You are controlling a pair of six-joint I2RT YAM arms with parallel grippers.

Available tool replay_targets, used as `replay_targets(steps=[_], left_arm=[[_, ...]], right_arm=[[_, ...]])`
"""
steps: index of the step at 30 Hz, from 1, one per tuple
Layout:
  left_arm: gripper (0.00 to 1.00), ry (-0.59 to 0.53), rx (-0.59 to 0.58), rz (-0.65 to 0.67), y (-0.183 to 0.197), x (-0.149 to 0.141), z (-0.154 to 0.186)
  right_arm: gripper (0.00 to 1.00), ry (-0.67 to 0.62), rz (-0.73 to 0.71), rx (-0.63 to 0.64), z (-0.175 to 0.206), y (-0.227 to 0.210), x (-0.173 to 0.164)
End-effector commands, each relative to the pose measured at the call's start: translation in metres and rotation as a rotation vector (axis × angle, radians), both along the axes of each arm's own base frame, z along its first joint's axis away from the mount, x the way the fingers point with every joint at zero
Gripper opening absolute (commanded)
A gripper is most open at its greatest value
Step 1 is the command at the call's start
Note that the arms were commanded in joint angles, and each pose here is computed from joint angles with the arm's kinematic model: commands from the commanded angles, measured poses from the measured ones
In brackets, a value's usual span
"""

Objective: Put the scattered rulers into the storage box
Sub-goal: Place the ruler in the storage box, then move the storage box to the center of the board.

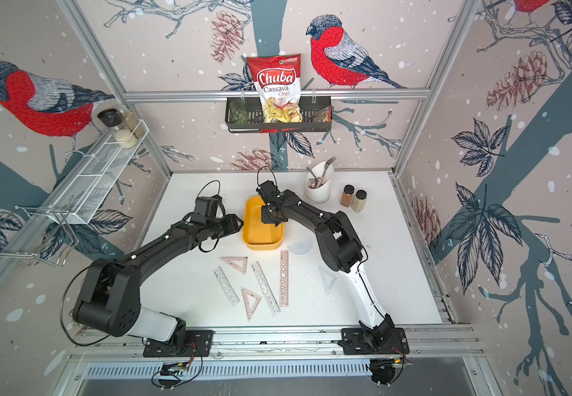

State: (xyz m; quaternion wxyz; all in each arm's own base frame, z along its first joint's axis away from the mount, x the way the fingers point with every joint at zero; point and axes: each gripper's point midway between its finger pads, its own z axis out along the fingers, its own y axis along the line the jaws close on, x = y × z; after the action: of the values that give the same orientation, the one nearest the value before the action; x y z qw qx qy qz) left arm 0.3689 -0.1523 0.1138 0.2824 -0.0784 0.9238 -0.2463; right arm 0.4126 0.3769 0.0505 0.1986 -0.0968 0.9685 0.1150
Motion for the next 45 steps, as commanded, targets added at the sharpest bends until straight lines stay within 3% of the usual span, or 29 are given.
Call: replay_targets(steps=[1,4,13,21,28,33,38,45], left_arm=[[0.54,-0.014,-0.011,0.001,-0.001,0.003,0.001],[0.54,-0.001,-0.023,-0.002,-0.004,0.003,-0.003],[0.54,0.017,-0.04,-0.008,-0.007,0.002,-0.009],[0.53,0.028,-0.065,-0.036,-0.02,-0.006,-0.009],[0.54,0.034,-0.063,-0.044,-0.024,-0.025,-0.008],[0.53,0.045,-0.056,-0.033,-0.022,-0.032,-0.014],[0.49,0.068,-0.057,-0.036,-0.024,-0.029,-0.024],[0.33,0.09,-0.054,-0.053,-0.034,-0.01,-0.026]], right_arm=[[0.12,0.002,0.001,-0.018,-0.005,-0.002,0.005],[0.14,0.002,-0.009,-0.017,-0.01,-0.002,0.011],[0.31,-0.007,-0.037,-0.003,-0.009,-0.004,0.026],[0.4,-0.091,-0.003,0.061,0.061,0.002,0.017],[0.39,-0.111,-0.044,0.056,0.066,-0.055,-0.034],[0.39,-0.075,-0.022,0.097,0.051,-0.064,-0.063],[0.38,-0.05,-0.001,0.14,0.046,-0.053,-0.066],[0.32,-0.042,-0.004,0.12,0.038,-0.053,-0.056]])
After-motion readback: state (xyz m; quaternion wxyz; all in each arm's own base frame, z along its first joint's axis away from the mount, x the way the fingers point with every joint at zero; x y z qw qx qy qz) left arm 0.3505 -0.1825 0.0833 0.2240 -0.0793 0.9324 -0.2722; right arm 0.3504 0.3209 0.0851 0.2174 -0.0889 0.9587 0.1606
